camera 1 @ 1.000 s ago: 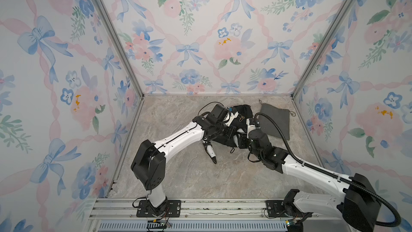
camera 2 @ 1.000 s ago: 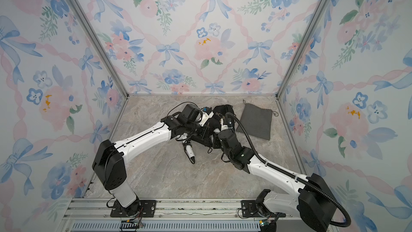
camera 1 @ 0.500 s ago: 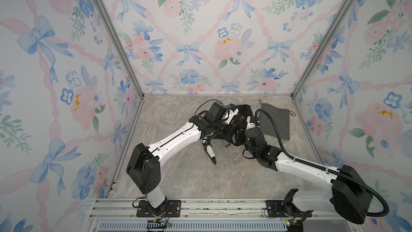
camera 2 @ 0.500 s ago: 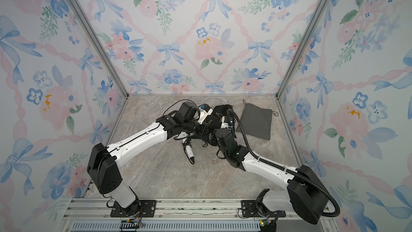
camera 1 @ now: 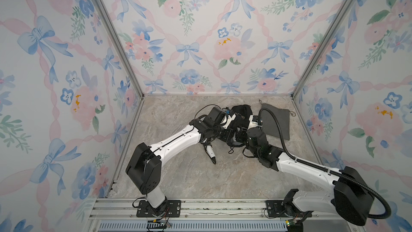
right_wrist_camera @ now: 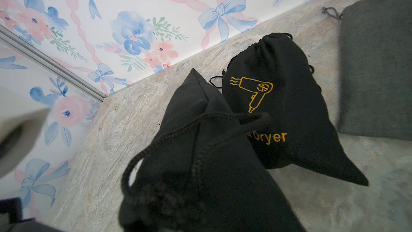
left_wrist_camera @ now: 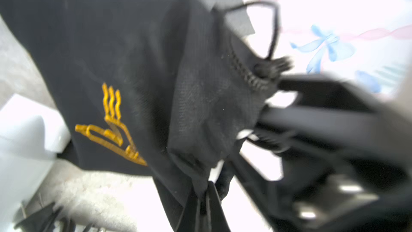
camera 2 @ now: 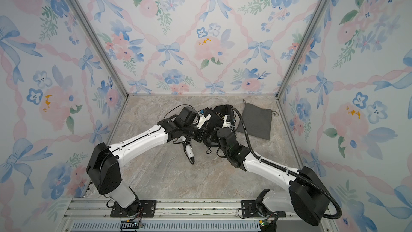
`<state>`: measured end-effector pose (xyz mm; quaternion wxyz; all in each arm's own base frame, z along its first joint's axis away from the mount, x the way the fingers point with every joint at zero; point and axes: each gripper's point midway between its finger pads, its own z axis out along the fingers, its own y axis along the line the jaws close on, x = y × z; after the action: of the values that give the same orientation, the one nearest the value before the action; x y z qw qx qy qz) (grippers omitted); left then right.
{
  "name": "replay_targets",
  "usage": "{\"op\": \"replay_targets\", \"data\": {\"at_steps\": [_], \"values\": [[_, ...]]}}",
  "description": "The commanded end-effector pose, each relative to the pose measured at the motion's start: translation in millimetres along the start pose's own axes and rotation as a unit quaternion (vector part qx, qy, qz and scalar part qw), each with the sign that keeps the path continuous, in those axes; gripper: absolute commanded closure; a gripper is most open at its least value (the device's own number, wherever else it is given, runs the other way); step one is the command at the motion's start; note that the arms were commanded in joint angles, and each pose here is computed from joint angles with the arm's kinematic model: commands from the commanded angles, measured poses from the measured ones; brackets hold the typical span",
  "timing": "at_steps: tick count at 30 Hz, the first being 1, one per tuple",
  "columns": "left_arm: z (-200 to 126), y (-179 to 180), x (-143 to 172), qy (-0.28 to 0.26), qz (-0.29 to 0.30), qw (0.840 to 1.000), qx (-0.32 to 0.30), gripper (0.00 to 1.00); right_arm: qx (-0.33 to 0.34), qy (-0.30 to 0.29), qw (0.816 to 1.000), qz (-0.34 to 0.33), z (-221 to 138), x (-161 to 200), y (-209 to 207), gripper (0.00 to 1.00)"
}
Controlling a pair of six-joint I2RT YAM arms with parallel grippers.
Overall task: Pack away hair dryers
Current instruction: Place the hair dryer in the drawstring bag.
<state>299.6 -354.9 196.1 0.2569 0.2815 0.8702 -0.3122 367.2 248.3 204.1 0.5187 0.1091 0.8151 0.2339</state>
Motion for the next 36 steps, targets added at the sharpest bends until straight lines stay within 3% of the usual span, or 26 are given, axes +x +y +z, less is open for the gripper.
{"op": "replay_targets", "data": {"at_steps": [1,11,20,28,36], "values": [[-23,-20,-25,-0.032,0.004,0.999,0.027,0.92,-0.007,-0.041,0.999,0.022,8,-12,9,0.71],[-14,-3,-18,-0.021,-0.004,1.000,0.012,0.93,0.000,-0.018,1.000,0.007,11,1,4,0.58],[-14,49,-8,-0.014,-0.033,0.999,-0.037,0.93,-0.021,0.041,0.999,-0.028,-13,24,15,0.26],[-14,69,-1,-0.009,-0.044,0.997,-0.058,0.93,-0.037,0.079,0.993,-0.085,-54,49,13,0.22],[-15,80,2,-0.008,-0.052,0.996,-0.071,0.93,-0.028,0.072,0.986,-0.149,-87,46,-15,0.22]]}}
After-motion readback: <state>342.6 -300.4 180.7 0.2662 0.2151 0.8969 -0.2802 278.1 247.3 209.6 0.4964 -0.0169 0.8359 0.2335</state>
